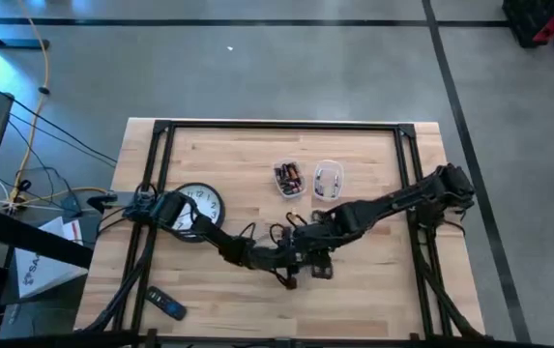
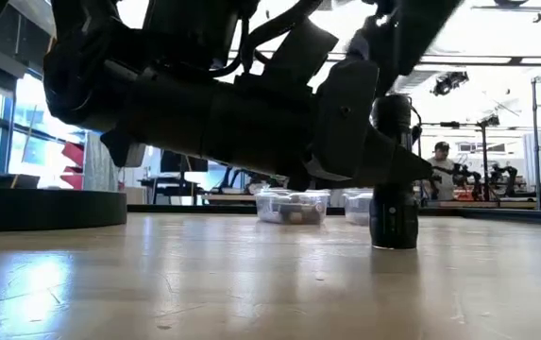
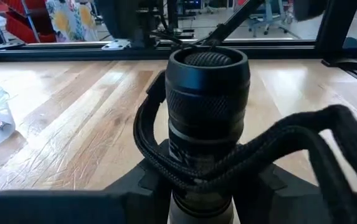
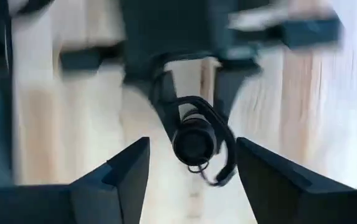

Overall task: Insert battery
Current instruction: Close the lid of the black flashlight

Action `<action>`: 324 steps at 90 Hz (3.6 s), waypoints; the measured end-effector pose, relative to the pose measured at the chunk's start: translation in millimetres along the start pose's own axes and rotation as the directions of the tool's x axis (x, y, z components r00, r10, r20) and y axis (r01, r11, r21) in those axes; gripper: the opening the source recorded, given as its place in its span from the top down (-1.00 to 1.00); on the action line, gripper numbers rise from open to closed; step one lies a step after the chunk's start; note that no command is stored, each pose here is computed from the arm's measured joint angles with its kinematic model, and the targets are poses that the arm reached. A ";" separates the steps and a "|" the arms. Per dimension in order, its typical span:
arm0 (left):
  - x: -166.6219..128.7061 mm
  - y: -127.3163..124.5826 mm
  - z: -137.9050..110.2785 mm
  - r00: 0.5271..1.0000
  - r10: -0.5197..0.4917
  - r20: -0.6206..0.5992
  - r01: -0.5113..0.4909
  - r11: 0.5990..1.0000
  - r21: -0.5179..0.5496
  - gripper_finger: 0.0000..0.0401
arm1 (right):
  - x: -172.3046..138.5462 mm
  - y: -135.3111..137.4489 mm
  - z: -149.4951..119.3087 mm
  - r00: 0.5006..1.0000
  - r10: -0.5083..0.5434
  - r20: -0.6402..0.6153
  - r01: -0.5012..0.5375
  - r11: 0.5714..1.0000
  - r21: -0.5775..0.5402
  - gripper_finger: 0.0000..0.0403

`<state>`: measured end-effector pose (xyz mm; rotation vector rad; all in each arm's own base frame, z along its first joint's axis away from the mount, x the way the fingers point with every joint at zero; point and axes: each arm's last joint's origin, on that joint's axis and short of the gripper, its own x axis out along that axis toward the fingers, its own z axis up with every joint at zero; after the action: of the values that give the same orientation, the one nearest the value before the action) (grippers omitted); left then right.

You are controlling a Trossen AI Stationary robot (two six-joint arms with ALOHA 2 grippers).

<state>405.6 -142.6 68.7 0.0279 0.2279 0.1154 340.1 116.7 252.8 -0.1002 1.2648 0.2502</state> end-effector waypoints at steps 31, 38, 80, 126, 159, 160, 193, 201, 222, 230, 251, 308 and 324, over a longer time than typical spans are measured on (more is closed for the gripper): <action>0.3 0.5 -0.1 1.000 -0.002 -0.001 0.002 1.000 0.001 0.48 | 15.4 0.6 2.7 1.000 -0.001 -0.028 -0.010 0.917 -0.398 0.09; 0.3 0.6 -0.2 1.000 -0.002 -0.004 0.002 1.000 0.003 0.48 | 21.7 1.2 2.7 0.999 -0.003 -0.048 -0.017 0.912 -0.410 0.21; 0.4 0.7 -0.2 1.000 -0.001 -0.004 0.001 1.000 0.001 0.48 | 21.1 2.0 3.1 0.999 -0.005 -0.044 0.000 0.993 -0.118 0.69; 0.1 0.4 0.2 1.000 -0.002 -0.002 0.002 1.000 0.003 0.48 | 21.4 1.2 3.5 0.998 -0.047 -0.035 0.052 0.417 0.908 0.59; 0.4 0.6 -0.1 1.000 -0.009 -0.004 0.009 1.000 0.000 0.48 | 19.6 -1.2 1.7 0.997 -0.050 -0.052 0.070 0.502 0.862 0.49; 0.4 0.6 -0.1 1.000 -0.009 -0.005 0.009 1.000 0.000 0.48 | 19.4 -1.5 1.7 0.997 -0.050 -0.051 0.070 0.508 0.859 0.47; 0.5 0.5 0.1 1.000 -0.016 -0.003 0.016 1.000 0.000 0.48 | 11.2 -6.2 0.5 0.999 -0.029 -0.043 0.037 0.981 0.191 -0.01; 0.6 0.8 0.0 1.000 -0.015 -0.003 0.015 1.000 0.000 0.48 | 12.0 1.2 -2.2 0.998 -0.015 -0.063 0.010 0.996 -0.087 0.01; 0.8 1.1 0.0 1.000 -0.014 -0.003 0.014 1.000 0.001 0.48 | 14.2 11.7 0.6 0.999 -0.011 -0.030 -0.002 0.921 -0.388 0.22; 0.8 1.1 0.0 1.000 -0.014 -0.003 0.014 1.000 0.003 0.48 | 14.3 11.8 1.5 1.000 -0.012 -0.020 0.003 0.925 -0.380 0.34; 0.8 1.1 0.1 1.000 -0.015 -0.003 0.015 1.000 0.002 0.48 | 14.6 11.1 2.0 1.000 -0.015 -0.020 0.007 0.928 -0.372 0.68; 0.7 1.1 0.1 1.000 -0.016 -0.001 0.016 1.000 -0.003 0.48 | 21.0 9.6 7.0 0.996 -0.086 0.015 0.071 0.895 0.441 0.90; 0.8 1.0 0.0 1.000 -0.018 -0.003 0.018 1.000 -0.001 0.48 | 3.8 13.4 11.3 0.989 -0.077 0.129 0.003 0.868 0.496 0.90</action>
<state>406.2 -141.6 68.5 0.0248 0.2305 0.0973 348.4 132.5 253.5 0.3306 1.1446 -0.1096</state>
